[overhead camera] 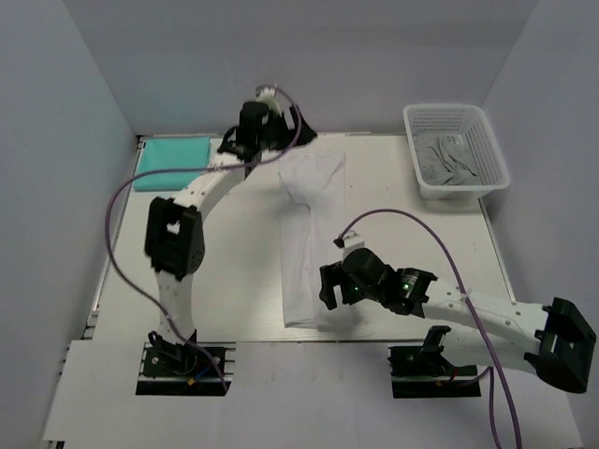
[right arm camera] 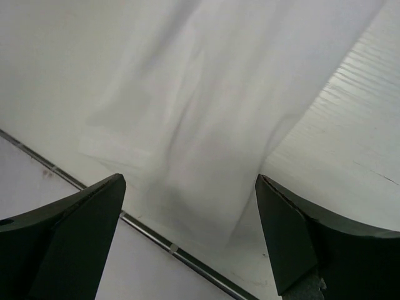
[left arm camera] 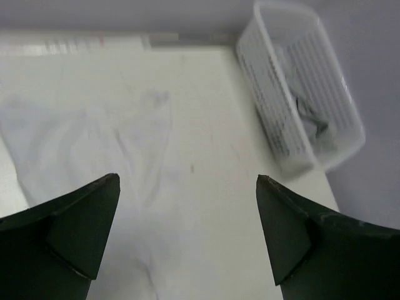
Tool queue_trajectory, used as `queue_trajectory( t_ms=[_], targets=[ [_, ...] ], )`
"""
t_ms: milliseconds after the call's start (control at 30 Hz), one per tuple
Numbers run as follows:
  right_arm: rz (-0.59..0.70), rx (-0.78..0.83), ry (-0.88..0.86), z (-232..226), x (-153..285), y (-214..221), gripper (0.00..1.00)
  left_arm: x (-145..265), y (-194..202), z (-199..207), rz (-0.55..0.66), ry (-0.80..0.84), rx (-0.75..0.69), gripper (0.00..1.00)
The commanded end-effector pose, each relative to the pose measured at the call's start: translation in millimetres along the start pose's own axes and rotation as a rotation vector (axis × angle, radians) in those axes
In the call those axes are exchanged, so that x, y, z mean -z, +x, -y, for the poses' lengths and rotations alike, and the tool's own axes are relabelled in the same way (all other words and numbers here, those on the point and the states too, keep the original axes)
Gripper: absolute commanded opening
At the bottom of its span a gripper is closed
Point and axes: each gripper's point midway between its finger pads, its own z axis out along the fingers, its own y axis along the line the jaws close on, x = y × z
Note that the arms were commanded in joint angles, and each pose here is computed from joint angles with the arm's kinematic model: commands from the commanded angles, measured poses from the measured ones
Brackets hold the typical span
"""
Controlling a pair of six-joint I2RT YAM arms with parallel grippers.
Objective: Fold and stack the t-shirts
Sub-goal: Rotate the tshirt 90 degrees, then grab the bottom of the folded rectangular tshirt with both arms
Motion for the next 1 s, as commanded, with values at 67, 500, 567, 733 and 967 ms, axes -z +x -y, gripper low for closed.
queue_trajectory(
  t_ms=[67, 500, 567, 733, 967],
  targets=[
    [0.04, -0.054, 0.111, 30.4, 7.4, -4.1, 0.9, 113.7, 114.9, 5.9, -0.159, -0.02, -0.012, 1.0],
    [-0.234, -0.167, -0.101, 1.3, 9.8, 60.3, 0.9, 324.8, 313.6, 27.6, -0.66, 0.003, 0.268, 1.0],
    [-0.208, -0.209, -0.16, -10.1, 9.0, 55.8, 0.9, 336.8, 334.5, 24.5, -0.729, -0.016, 0.299, 1.0],
    [-0.234, -0.285, -0.137, -1.9, 2.5, 76.2, 0.9, 350.8, 378.4, 16.9, -0.894, -0.079, 0.284, 0.97],
    [-0.209, -0.365, -0.072, 13.6, -4.9, 87.2, 0.9, 349.6, 392.4, 12.1, -0.906, -0.118, 0.25, 0.89]
  ],
)
